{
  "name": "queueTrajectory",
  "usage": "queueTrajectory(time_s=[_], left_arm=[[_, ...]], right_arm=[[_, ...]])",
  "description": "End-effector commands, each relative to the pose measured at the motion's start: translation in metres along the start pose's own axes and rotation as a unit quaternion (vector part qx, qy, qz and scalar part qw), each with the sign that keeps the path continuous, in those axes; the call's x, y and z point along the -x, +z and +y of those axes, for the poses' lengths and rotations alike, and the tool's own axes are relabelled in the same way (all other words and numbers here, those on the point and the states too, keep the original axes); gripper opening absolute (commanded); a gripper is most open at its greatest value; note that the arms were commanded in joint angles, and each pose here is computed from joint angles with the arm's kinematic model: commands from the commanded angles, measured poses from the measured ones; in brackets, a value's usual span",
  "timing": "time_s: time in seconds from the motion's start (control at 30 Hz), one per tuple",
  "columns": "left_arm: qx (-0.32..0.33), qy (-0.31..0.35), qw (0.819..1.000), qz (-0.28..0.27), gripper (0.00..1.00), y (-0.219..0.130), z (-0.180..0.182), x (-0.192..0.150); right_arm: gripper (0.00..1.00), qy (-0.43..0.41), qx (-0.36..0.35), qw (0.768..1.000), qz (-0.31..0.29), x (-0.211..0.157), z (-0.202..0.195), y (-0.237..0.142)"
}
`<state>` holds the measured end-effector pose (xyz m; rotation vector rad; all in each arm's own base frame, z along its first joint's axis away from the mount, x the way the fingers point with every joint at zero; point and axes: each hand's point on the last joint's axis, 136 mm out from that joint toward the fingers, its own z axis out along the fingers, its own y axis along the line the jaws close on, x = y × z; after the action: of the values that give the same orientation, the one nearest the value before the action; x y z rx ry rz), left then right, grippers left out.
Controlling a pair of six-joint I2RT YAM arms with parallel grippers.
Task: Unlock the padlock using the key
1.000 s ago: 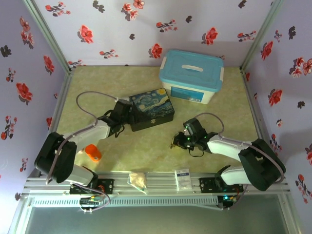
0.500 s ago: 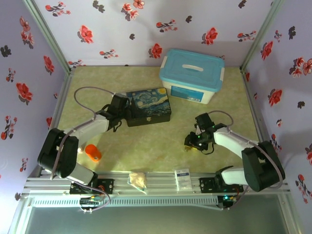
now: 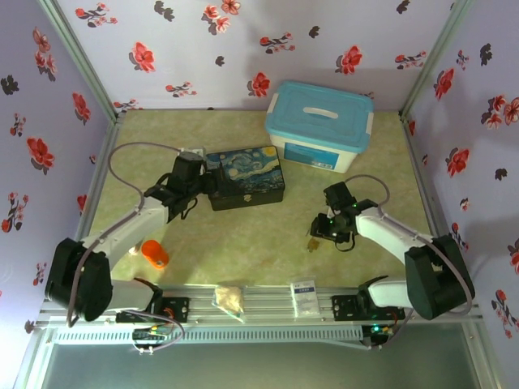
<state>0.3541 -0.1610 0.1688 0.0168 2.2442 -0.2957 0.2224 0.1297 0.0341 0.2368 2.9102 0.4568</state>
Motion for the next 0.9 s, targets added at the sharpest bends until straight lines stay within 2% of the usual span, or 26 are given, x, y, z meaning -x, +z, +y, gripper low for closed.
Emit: queueTrajectory(time_s=[0.0, 0.13, 0.2, 0.27, 0.3, 0.33, 0.47, 0.57, 0.7, 0.83, 0.87], left_arm=[[0.005, -0.004, 1.0, 0.014, 0.6, -0.008, 0.008, -0.011], [0.019, -0.011, 1.0, 0.016, 0.61, -0.01, 0.024, -0.017], [0.034, -0.014, 0.999, 0.008, 0.65, -0.01, 0.04, -0.018], [0.074, -0.032, 0.996, -0.024, 0.94, -0.012, 0.069, -0.012], [0.085, -0.034, 0.995, -0.043, 0.99, -0.014, 0.079, -0.007], [0.108, -0.029, 0.992, -0.064, 1.0, -0.015, 0.092, -0.002], [0.194, -0.016, 0.972, -0.134, 1.0, -0.026, 0.138, 0.018], [0.235, 0.012, 0.959, -0.161, 1.0, -0.025, 0.159, 0.023], [0.287, 0.082, 0.944, -0.14, 1.0, 0.005, 0.181, 0.016], [0.305, 0.095, 0.939, -0.13, 1.0, 0.028, 0.201, 0.009], [0.296, 0.083, 0.944, -0.117, 1.0, 0.032, 0.203, 0.009]], right_arm=[[0.43, -0.013, 0.032, 0.999, -0.018, 0.011, 0.017, 0.001], [0.43, -0.038, 0.009, 0.997, -0.064, 0.027, 0.022, -0.01], [0.53, -0.05, -0.025, 0.991, -0.121, 0.044, 0.014, -0.03], [0.78, -0.061, -0.07, 0.977, -0.194, 0.066, 0.001, -0.055], [0.93, -0.068, -0.085, 0.969, -0.223, 0.075, -0.002, -0.065], [0.99, -0.071, -0.106, 0.958, -0.256, 0.086, -0.009, -0.076], [0.99, -0.046, -0.203, 0.914, -0.349, 0.125, -0.051, -0.111], [0.99, -0.02, -0.244, 0.883, -0.4, 0.143, -0.082, -0.126], [0.99, -0.012, -0.241, 0.858, -0.454, 0.158, -0.107, -0.122], [0.99, 0.001, -0.229, 0.835, -0.501, 0.167, -0.126, -0.115], [0.99, 0.009, -0.219, 0.83, -0.513, 0.17, -0.13, -0.113]])
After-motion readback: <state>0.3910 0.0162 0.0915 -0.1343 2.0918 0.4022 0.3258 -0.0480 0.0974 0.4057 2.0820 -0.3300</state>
